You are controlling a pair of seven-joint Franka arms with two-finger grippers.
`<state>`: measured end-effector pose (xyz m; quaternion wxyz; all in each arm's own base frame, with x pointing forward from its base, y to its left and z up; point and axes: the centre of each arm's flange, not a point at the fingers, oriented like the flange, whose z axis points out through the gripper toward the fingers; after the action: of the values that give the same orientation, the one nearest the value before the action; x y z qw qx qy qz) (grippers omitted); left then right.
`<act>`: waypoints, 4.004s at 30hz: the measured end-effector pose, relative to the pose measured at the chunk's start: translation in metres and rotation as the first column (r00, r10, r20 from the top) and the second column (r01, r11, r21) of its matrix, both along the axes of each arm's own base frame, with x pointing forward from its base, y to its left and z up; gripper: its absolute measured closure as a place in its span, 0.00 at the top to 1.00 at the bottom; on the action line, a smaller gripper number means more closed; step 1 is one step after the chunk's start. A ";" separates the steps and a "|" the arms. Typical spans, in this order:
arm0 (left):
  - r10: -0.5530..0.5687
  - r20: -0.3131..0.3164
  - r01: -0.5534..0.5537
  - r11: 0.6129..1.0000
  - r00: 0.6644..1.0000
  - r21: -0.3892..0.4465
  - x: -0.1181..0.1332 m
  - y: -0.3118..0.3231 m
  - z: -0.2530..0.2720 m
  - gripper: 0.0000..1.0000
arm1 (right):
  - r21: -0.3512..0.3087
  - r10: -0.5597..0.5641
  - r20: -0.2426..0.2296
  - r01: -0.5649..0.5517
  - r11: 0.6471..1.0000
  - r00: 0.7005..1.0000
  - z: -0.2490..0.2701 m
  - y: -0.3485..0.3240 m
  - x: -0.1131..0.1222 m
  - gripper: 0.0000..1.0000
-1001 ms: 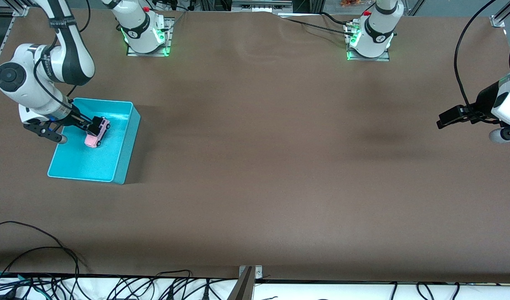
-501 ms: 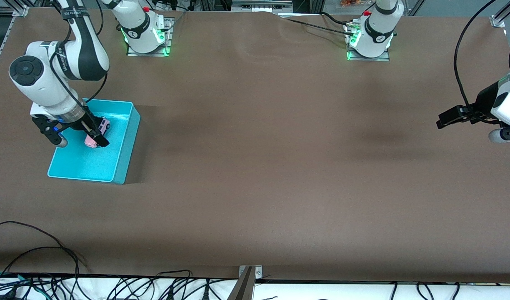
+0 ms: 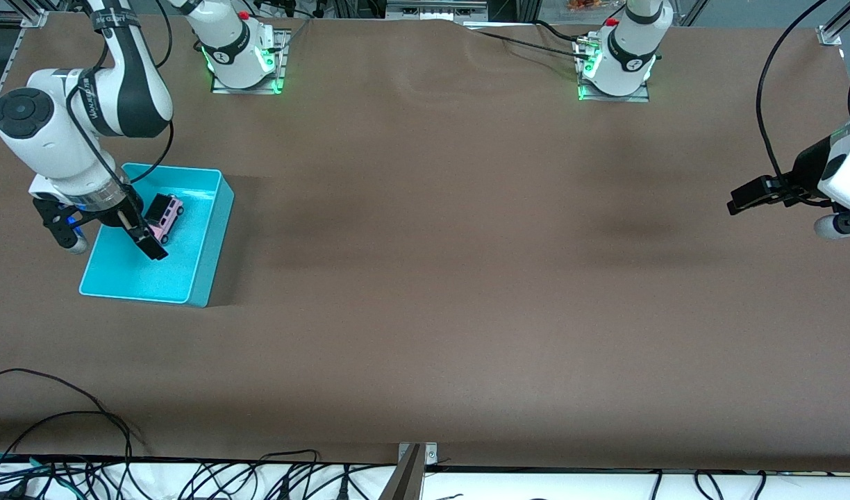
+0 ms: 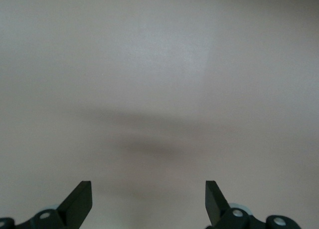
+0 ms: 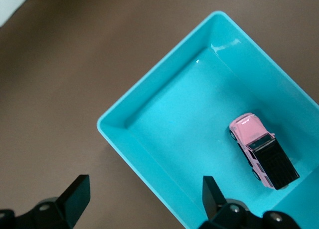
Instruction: Wind and store pink jeep toy
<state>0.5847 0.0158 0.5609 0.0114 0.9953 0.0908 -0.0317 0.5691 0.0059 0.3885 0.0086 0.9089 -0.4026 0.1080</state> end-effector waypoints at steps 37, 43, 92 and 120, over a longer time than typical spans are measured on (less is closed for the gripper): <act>-0.003 0.000 0.003 1.000 1.000 0.000 0.000 -0.002 0.000 1.00 | 0.210 0.684 -0.152 -0.653 0.727 0.713 0.234 -0.078 -0.032 1.00; -0.003 0.000 0.003 1.000 1.000 0.000 0.000 -0.002 0.000 1.00 | 0.189 0.737 -0.124 -0.714 0.674 0.664 0.251 -0.064 -0.039 1.00; -0.004 -0.001 0.004 1.000 1.000 0.000 0.000 -0.002 -0.001 1.00 | 0.094 0.783 -0.171 -0.781 0.618 0.598 0.250 -0.028 -0.029 1.00; -0.005 0.017 0.005 1.000 1.000 0.000 0.002 -0.003 0.001 1.00 | 0.110 0.774 -0.183 -0.770 0.629 0.606 0.225 -0.034 -0.024 1.00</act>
<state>0.5871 0.0127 0.5617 0.0120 0.9958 0.0882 -0.0231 0.5452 -0.0282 0.6134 -0.0048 0.9995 0.0305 -0.0006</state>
